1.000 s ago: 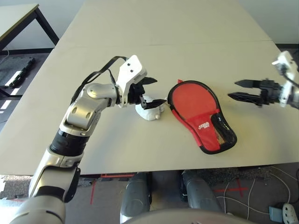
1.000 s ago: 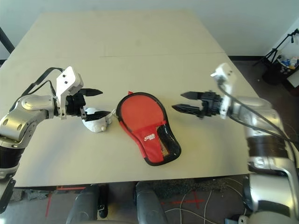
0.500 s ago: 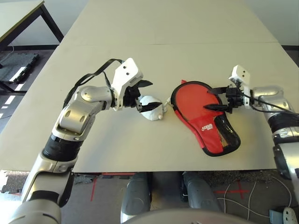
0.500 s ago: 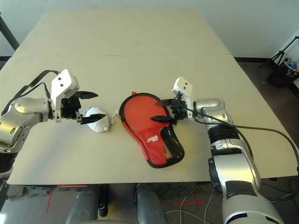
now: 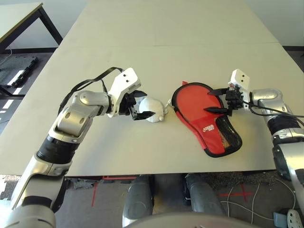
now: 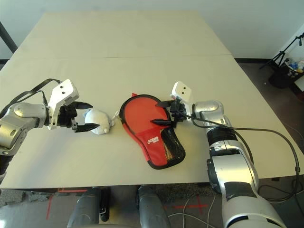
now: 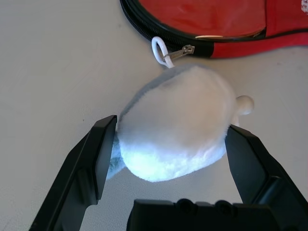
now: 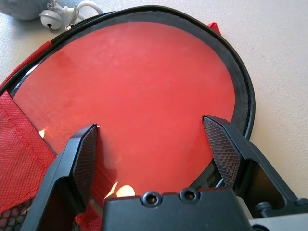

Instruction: Store the ping-pong paddle in its case and zip it.

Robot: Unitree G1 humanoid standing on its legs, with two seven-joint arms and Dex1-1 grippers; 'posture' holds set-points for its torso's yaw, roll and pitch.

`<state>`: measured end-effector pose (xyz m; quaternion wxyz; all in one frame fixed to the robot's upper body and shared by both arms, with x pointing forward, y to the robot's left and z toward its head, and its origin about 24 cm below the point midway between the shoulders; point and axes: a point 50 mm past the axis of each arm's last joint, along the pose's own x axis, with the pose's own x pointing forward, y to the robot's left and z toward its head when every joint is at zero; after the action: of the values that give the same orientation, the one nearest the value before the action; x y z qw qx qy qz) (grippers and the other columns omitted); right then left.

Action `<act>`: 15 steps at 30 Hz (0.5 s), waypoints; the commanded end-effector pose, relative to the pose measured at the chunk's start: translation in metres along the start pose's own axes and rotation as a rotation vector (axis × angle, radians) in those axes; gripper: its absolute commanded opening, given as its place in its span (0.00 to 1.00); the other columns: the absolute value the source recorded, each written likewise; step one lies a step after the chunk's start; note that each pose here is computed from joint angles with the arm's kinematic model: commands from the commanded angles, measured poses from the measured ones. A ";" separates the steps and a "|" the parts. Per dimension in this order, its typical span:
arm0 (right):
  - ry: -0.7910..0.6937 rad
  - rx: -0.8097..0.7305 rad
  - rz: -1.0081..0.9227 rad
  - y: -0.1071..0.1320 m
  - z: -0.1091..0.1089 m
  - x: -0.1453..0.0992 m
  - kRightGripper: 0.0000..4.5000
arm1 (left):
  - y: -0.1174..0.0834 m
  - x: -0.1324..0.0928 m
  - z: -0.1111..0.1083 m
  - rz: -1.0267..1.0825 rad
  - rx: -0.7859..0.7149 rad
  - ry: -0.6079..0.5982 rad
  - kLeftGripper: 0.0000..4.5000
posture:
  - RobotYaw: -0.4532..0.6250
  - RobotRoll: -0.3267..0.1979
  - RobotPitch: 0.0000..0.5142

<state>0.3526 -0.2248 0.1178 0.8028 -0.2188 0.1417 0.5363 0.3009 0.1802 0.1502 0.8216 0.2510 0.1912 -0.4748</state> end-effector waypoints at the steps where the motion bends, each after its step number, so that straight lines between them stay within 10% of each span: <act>1: 0.085 0.047 0.039 0.011 -0.022 0.005 1.00 | 0.001 0.007 -0.005 0.000 0.009 0.035 1.00 | 0.46 0.62 0.32; 6: 0.084 0.042 0.033 0.012 -0.021 0.005 1.00 | -0.003 0.007 -0.007 -0.055 -0.004 0.049 0.86 | 0.45 0.62 0.32; 15: 0.082 0.034 0.031 0.013 -0.021 0.005 1.00 | 0.004 0.003 0.004 -0.063 0.014 0.048 0.25 | 0.45 0.62 0.31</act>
<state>0.3515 -0.2236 0.1179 0.8036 -0.2253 0.1344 0.5343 0.3030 0.1771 0.1530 0.8019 0.2530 0.2081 -0.4997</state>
